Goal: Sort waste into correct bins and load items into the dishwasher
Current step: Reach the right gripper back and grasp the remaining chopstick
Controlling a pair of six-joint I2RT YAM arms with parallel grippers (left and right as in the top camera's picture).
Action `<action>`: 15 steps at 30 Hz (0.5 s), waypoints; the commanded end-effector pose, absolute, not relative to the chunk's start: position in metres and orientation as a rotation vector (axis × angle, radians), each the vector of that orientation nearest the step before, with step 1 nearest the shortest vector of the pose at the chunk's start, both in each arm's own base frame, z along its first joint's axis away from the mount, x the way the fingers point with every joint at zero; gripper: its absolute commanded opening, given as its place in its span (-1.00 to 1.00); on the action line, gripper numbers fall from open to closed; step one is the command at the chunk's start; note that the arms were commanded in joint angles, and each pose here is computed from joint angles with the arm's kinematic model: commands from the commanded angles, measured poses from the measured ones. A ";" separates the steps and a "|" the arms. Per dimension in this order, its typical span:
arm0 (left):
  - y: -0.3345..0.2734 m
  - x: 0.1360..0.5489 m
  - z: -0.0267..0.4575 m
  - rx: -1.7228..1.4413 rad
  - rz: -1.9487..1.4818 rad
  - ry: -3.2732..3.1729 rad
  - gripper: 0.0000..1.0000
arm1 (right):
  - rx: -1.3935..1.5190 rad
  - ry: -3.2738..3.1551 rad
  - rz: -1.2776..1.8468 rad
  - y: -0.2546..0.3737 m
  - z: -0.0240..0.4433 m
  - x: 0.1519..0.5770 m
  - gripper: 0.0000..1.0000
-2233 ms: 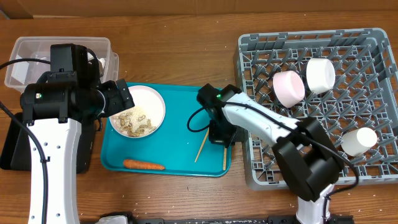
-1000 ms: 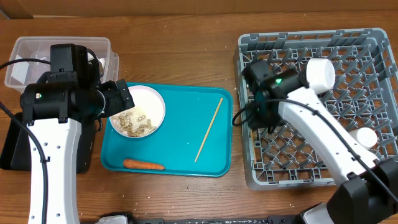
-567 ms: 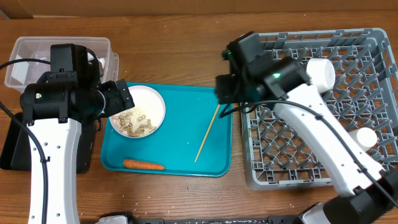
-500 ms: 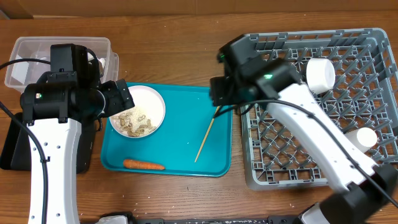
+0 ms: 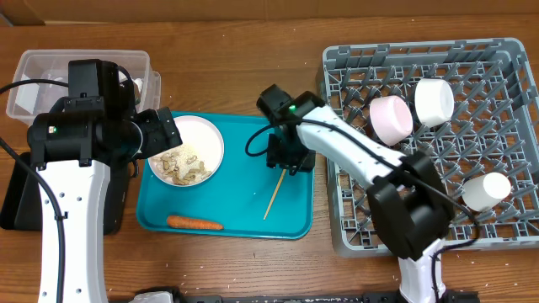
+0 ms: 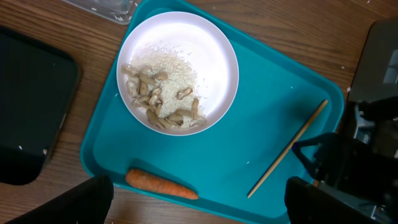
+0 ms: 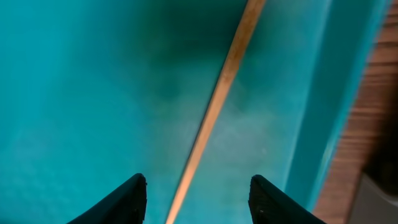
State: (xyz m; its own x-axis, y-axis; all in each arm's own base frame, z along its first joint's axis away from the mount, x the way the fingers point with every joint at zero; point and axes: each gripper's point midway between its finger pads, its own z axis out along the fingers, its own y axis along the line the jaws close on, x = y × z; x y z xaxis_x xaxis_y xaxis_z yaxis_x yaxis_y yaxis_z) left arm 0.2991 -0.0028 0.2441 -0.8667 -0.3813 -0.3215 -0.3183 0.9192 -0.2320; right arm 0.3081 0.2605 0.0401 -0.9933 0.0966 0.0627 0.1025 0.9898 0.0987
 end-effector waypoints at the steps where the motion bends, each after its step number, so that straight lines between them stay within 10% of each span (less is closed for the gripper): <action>1: -0.001 0.300 0.254 -0.488 -0.237 2.686 0.80 | -0.180 -3.059 -0.111 0.262 0.022 0.306 0.10; 15: -0.001 0.300 0.254 -0.489 -0.237 2.686 0.80 | -0.193 -3.019 -0.052 0.257 0.006 0.298 -0.37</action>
